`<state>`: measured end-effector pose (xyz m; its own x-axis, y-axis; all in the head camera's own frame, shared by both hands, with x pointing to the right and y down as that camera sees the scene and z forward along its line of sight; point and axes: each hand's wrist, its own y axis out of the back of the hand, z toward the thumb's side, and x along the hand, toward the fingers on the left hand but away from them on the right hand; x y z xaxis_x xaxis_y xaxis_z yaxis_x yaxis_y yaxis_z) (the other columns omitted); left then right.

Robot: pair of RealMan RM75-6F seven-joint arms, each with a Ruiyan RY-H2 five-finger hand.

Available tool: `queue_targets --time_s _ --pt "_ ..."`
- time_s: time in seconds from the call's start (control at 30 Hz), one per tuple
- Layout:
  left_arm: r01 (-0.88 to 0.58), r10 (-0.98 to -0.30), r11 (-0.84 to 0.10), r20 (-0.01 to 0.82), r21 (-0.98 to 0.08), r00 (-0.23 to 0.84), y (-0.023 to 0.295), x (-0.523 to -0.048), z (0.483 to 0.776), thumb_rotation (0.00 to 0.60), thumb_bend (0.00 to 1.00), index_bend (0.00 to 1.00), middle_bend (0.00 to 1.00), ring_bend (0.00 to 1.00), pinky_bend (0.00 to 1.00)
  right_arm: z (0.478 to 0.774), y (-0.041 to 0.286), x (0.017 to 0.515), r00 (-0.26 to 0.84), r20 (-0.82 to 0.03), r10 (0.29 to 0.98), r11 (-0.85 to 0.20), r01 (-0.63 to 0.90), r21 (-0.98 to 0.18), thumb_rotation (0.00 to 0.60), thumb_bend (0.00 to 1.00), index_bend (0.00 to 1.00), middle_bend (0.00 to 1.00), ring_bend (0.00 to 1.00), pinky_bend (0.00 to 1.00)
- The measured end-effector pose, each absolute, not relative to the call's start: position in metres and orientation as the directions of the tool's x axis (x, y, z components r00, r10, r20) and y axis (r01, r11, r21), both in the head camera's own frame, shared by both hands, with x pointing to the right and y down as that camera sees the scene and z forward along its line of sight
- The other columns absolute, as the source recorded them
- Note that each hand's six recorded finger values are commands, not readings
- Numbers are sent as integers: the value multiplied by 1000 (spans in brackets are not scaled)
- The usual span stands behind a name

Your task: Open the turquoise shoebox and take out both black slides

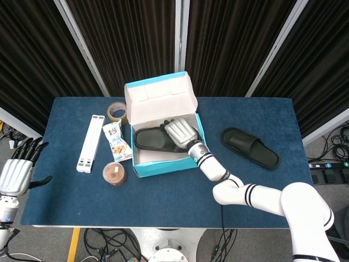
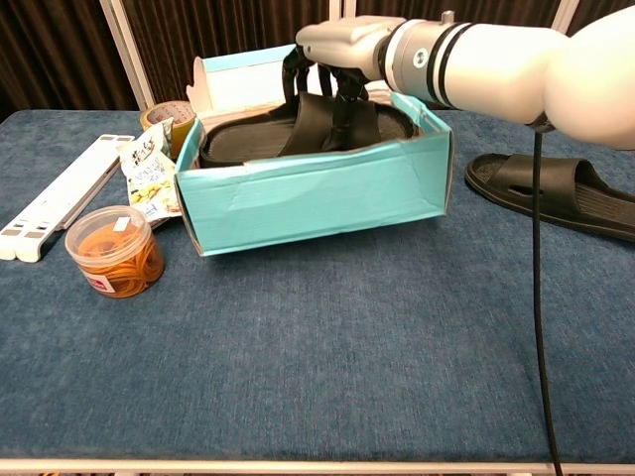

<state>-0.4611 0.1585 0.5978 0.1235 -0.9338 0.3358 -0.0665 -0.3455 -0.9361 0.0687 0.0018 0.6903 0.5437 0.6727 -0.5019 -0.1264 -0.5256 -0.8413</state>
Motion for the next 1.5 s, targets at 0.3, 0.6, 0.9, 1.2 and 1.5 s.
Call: queue_targets --time_s 0.3,0.6,0.9,1.2,1.5 --pt "-67 -934 -346 336 -936 124 159 -460 597 600 100 125 53 0 176 688 7 72 564 -470 679 -490 -128 -862 600 302 681 606 540 671" --pt "-68 -932 -353 343 -933 120 161 -461 600 600 100 125 53 0 176 700 15 73 591 -459 663 -492 -117 -863 600 325 681 606 541 671" --pt "-70 -930 -356 346 -932 121 162 -462 602 600 100 125 53 0 176 707 31 73 670 -440 598 -263 -355 -897 600 326 682 606 540 671" --pt "-74 -931 -357 347 -931 116 163 -463 603 600 100 125 53 0 176 704 35 70 714 -403 572 -124 -411 -903 600 327 683 606 541 671" --pt "-75 -931 -355 345 -932 116 163 -464 603 600 100 124 53 0 176 691 39 61 772 -332 542 6 -399 -917 600 327 684 606 541 672"
